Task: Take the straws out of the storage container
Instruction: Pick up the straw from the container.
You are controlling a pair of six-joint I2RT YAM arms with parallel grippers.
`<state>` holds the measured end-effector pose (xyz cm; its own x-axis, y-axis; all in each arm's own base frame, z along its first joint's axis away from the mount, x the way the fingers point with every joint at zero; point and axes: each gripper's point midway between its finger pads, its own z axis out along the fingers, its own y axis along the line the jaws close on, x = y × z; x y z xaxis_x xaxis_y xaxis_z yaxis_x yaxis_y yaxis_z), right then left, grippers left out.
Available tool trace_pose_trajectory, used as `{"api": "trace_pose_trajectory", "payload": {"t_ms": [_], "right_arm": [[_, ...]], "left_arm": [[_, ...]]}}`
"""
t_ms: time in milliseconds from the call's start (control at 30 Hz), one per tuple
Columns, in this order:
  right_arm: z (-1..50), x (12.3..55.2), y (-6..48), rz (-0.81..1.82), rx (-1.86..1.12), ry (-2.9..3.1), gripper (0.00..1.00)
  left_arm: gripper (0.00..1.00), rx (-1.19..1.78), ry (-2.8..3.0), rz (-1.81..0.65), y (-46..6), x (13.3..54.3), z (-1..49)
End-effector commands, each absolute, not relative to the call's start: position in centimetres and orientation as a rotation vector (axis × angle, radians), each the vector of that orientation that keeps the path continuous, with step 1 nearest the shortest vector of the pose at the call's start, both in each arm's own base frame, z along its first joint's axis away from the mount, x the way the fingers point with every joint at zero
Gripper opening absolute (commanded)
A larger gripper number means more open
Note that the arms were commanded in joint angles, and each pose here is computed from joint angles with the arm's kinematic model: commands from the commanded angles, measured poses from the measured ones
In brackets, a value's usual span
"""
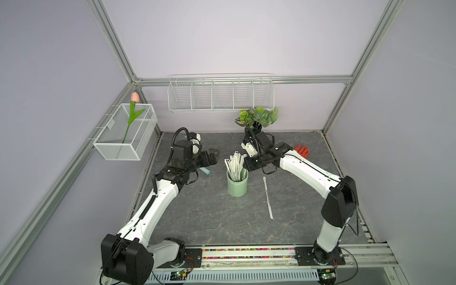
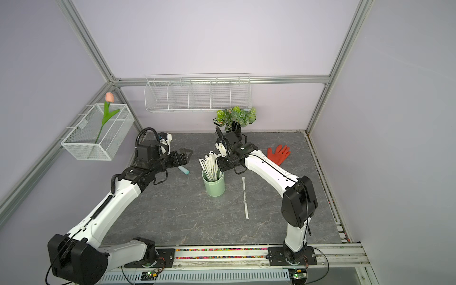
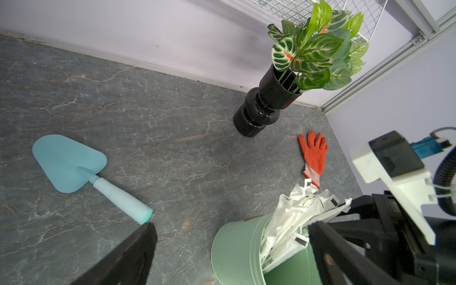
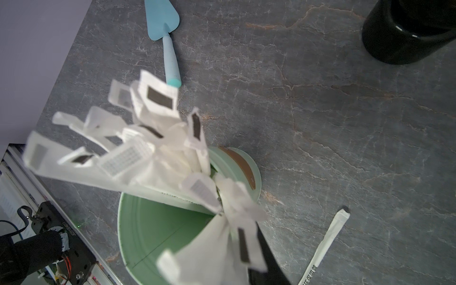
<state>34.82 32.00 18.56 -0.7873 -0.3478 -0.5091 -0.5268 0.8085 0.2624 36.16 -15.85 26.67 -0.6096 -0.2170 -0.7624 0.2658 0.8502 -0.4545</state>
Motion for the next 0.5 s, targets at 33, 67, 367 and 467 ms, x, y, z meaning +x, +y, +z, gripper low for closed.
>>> {"api": "trace_pose_trajectory", "payload": {"t_ms": [33,67,367,467], "right_arm": [[18.5,34.8,32.6,0.564,-0.668,2.553,0.21],[18.5,34.9,32.6,0.565,-0.667,2.555,0.2],[19.8,34.2,32.3,0.584,-0.672,2.547,0.17],[20.1,34.0,32.2,0.583,-0.674,2.547,0.21]], "left_arm": [[1.0,0.057,2.136,-0.683,-16.2,36.0,26.2],[1.0,0.054,2.133,-0.683,-16.2,36.0,26.3],[1.0,0.059,2.134,-0.69,-16.3,36.0,26.3],[1.0,0.059,2.135,-0.69,-16.3,36.0,26.3]]}}
